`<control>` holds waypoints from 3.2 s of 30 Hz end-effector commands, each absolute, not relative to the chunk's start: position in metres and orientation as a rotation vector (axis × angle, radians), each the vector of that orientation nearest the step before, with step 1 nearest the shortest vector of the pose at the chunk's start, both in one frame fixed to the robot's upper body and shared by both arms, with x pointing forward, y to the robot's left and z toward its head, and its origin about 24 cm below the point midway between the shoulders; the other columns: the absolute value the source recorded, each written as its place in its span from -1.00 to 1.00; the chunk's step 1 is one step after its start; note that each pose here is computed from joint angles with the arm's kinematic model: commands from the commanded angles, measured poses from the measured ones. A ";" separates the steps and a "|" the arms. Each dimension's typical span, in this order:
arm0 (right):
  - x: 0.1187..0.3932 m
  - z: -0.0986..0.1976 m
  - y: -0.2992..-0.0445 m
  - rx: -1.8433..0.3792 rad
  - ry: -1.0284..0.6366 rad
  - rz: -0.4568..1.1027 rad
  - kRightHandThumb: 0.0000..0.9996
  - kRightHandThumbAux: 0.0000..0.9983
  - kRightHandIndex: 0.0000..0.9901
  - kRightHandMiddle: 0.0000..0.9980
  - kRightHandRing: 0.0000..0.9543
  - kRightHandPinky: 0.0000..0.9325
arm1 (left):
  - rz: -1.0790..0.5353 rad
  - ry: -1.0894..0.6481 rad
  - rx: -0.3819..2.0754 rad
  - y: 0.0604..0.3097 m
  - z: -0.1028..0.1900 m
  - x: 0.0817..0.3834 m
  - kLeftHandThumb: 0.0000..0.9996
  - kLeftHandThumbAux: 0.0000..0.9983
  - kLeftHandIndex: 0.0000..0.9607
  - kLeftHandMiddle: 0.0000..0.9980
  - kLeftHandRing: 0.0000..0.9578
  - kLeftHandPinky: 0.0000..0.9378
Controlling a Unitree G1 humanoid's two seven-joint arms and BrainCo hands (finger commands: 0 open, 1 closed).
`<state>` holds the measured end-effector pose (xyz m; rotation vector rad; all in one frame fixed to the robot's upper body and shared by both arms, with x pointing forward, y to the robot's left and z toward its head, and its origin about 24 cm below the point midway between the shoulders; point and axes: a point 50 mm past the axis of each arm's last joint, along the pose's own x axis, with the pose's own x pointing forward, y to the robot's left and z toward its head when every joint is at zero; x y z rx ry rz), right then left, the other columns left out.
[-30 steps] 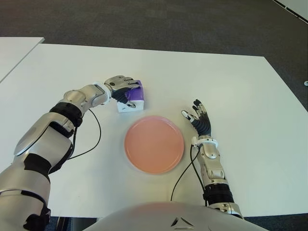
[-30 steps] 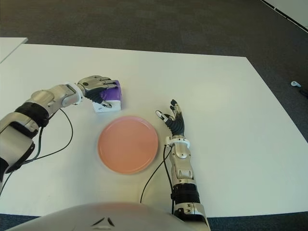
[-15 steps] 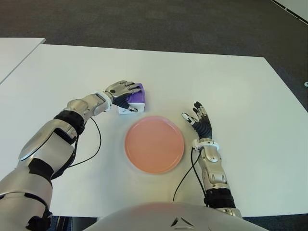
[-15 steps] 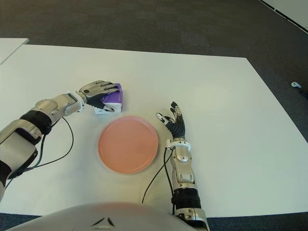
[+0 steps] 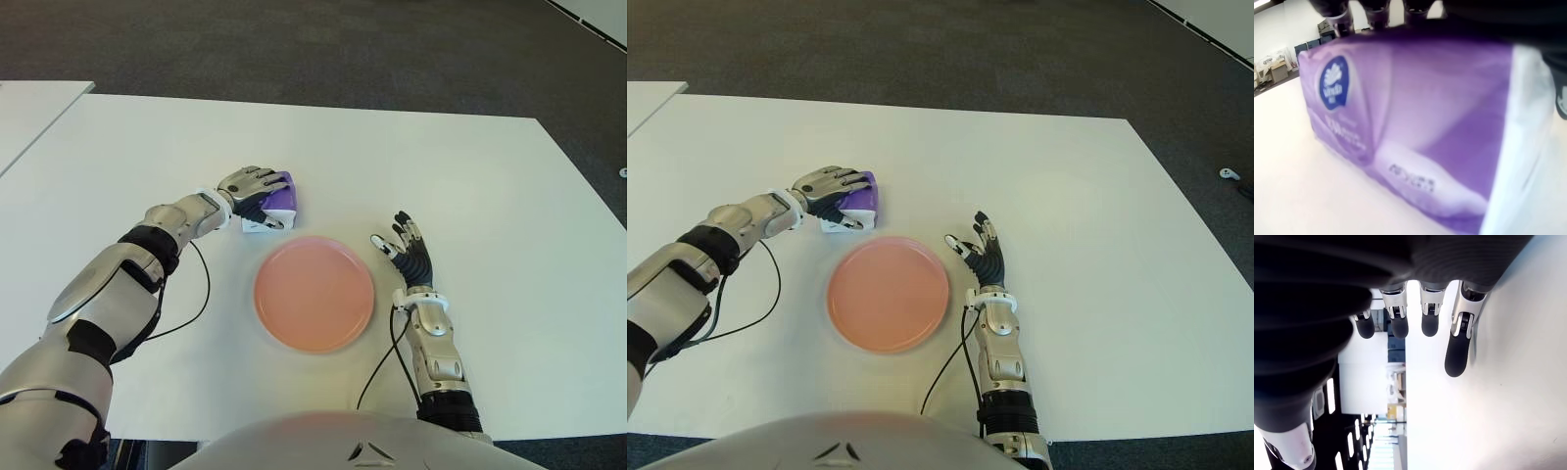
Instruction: Put the tissue paper into the plate.
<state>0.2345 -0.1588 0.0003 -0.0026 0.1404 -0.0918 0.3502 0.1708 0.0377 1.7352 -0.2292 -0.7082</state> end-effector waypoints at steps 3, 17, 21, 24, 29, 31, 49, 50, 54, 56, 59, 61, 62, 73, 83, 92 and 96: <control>0.217 -0.026 -0.161 0.017 0.299 -0.104 -0.84 0.39 -0.98 -0.87 -0.91 -0.90 | -0.940 -0.030 1.748 0.178 -0.017 0.315 -1.00 -0.45 -1.00 -1.00 -1.00 -1.00; 0.215 -0.025 -0.162 0.020 0.296 -0.108 -0.83 0.39 -0.97 -0.86 -0.90 -0.88 | -0.923 -0.028 1.701 0.177 -0.014 0.316 -1.00 -0.40 -1.00 -1.00 -1.00 -1.00; 0.215 -0.025 -0.162 0.018 0.293 -0.107 -0.82 0.39 -0.96 -0.86 -0.90 -0.87 | -0.905 -0.034 1.719 0.178 -0.014 0.317 -1.00 -0.39 -1.00 -1.00 -1.00 -1.00; 0.215 -0.025 -0.162 0.016 0.291 -0.107 -0.82 0.39 -0.96 -0.86 -0.90 -0.87 | -0.898 -0.042 1.726 0.180 -0.013 0.318 -1.00 -0.39 -1.00 -1.00 -1.00 -1.00; 0.215 -0.024 -0.162 0.017 0.288 -0.110 -0.82 0.39 -0.96 -0.87 -0.90 -0.87 | -0.893 -0.054 1.742 0.181 -0.012 0.319 -1.00 -0.39 -1.00 -1.00 -1.00 -1.00; 0.215 -0.024 -0.162 0.019 0.288 -0.111 -0.82 0.39 -0.96 -0.86 -0.90 -0.87 | -0.892 -0.058 1.752 0.182 -0.012 0.319 -1.00 -0.39 -1.00 -1.00 -1.00 -1.00; 0.216 -0.022 -0.162 0.022 0.282 -0.115 -0.83 0.35 -0.95 -0.86 -0.90 -0.89 | -0.778 -0.146 1.915 0.191 -0.020 0.318 -0.88 -0.06 -1.00 -1.00 -1.00 -0.97; 0.216 -0.022 -0.162 0.022 0.282 -0.115 -0.83 0.35 -0.95 -0.86 -0.90 -0.88 | -0.768 -0.137 1.918 0.192 -0.021 0.318 -0.87 -0.04 -1.00 -1.00 -1.00 -0.95; 0.216 -0.021 -0.162 0.024 0.281 -0.113 -0.83 0.35 -0.95 -0.86 -0.90 -0.90 | -0.698 -0.094 1.868 0.198 -0.028 0.312 -0.75 0.11 -0.99 -0.91 -0.90 -0.74; 0.216 -0.021 -0.162 0.029 0.279 -0.113 -0.83 0.35 -0.95 -0.85 -0.90 -0.89 | -0.663 -0.129 1.840 0.198 -0.027 0.311 -0.67 0.14 -0.90 -0.80 -0.77 -0.60; 0.216 -0.021 -0.162 0.035 0.274 -0.111 -0.83 0.35 -0.95 -0.85 -0.89 -0.88 | -0.622 -0.219 1.842 0.197 -0.025 0.310 -0.45 0.19 -0.58 -0.39 -0.33 -0.19; 0.216 -0.021 -0.162 0.037 0.271 -0.110 -0.82 0.36 -0.95 -0.84 -0.88 -0.88 | -0.591 -0.288 1.848 0.196 -0.024 0.309 0.05 0.32 -0.31 -0.07 -0.01 0.13; 0.216 -0.020 -0.162 0.037 0.270 -0.109 -0.82 0.36 -0.95 -0.84 -0.88 -0.88 | -0.578 -0.310 1.850 0.196 -0.023 0.308 0.12 0.34 -0.27 -0.01 0.06 0.19; 0.216 -0.019 -0.163 0.037 0.271 -0.107 -0.82 0.37 -0.95 -0.85 -0.89 -0.88 | -0.445 -0.557 1.846 0.194 -0.023 0.298 0.46 0.40 -0.08 0.52 0.60 0.73; 0.215 -0.019 -0.163 0.043 0.265 -0.112 -0.83 0.37 -0.96 -0.84 -0.88 -0.88 | -0.427 -0.550 1.821 0.187 -0.023 0.300 0.49 0.40 -0.08 0.73 0.80 0.87; 0.214 -0.018 -0.163 0.040 0.264 -0.112 -0.83 0.36 -0.95 -0.84 -0.88 -0.87 | -0.388 -0.494 1.702 0.184 -0.022 0.300 0.50 0.40 -0.08 0.74 0.81 0.80; 0.214 -0.019 -0.164 0.044 0.265 -0.113 -0.82 0.37 -0.95 -0.84 -0.88 -0.87 | -0.367 -0.472 1.658 0.182 -0.020 0.302 0.49 0.40 -0.08 0.73 0.80 0.75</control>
